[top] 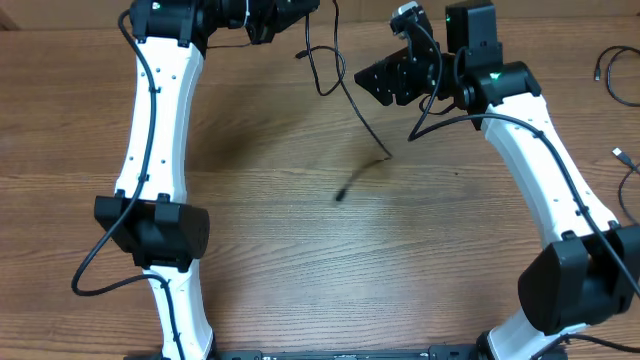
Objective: Untangle cables
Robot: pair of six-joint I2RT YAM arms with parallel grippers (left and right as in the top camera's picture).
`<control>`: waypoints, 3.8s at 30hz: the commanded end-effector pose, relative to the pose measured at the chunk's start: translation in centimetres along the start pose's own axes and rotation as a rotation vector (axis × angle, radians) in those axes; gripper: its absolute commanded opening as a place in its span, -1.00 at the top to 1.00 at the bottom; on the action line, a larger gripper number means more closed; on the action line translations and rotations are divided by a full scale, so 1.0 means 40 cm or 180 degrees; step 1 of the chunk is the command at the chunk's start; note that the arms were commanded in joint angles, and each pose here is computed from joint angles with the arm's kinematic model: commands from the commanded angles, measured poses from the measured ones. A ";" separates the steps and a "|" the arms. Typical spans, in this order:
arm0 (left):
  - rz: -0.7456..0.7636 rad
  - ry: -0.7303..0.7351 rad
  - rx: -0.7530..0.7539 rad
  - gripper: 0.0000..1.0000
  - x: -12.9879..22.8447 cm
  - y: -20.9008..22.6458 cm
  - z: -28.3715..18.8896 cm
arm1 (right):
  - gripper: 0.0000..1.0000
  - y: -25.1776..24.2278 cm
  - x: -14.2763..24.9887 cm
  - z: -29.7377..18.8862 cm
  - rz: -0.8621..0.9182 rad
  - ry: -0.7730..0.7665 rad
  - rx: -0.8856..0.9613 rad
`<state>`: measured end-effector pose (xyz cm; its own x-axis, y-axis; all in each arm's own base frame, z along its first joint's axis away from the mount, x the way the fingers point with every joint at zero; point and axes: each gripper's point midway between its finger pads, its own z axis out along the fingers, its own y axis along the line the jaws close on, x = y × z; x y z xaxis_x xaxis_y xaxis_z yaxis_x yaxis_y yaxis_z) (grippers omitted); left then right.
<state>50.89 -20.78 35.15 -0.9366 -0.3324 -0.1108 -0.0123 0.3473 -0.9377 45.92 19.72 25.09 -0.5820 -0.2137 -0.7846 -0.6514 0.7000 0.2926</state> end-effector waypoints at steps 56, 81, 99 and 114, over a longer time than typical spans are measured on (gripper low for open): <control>0.1031 -0.0377 0.0832 0.92 -0.041 -0.236 -0.304 | 0.60 -0.138 0.067 -0.053 0.0676 0.0121 -0.0013; 0.0539 -0.1054 -0.0966 0.92 -0.025 -0.015 -0.061 | -0.83 0.148 -0.016 0.061 -0.0198 -0.0101 -0.0894; 0.0078 -0.0144 0.0059 0.92 0.056 -0.116 -0.013 | -0.61 0.077 0.016 0.106 -0.0447 0.0120 -0.0017; 0.0833 -0.0059 0.0307 -1.00 0.043 -0.140 -0.058 | 0.92 -0.029 0.015 0.066 -0.0273 0.0101 0.0301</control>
<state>48.49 -21.92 40.37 -0.9195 -0.3417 -0.1941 0.0771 0.3273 -0.9418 46.45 22.73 22.47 -0.5330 -0.3229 -0.7821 -0.6880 0.7034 0.1786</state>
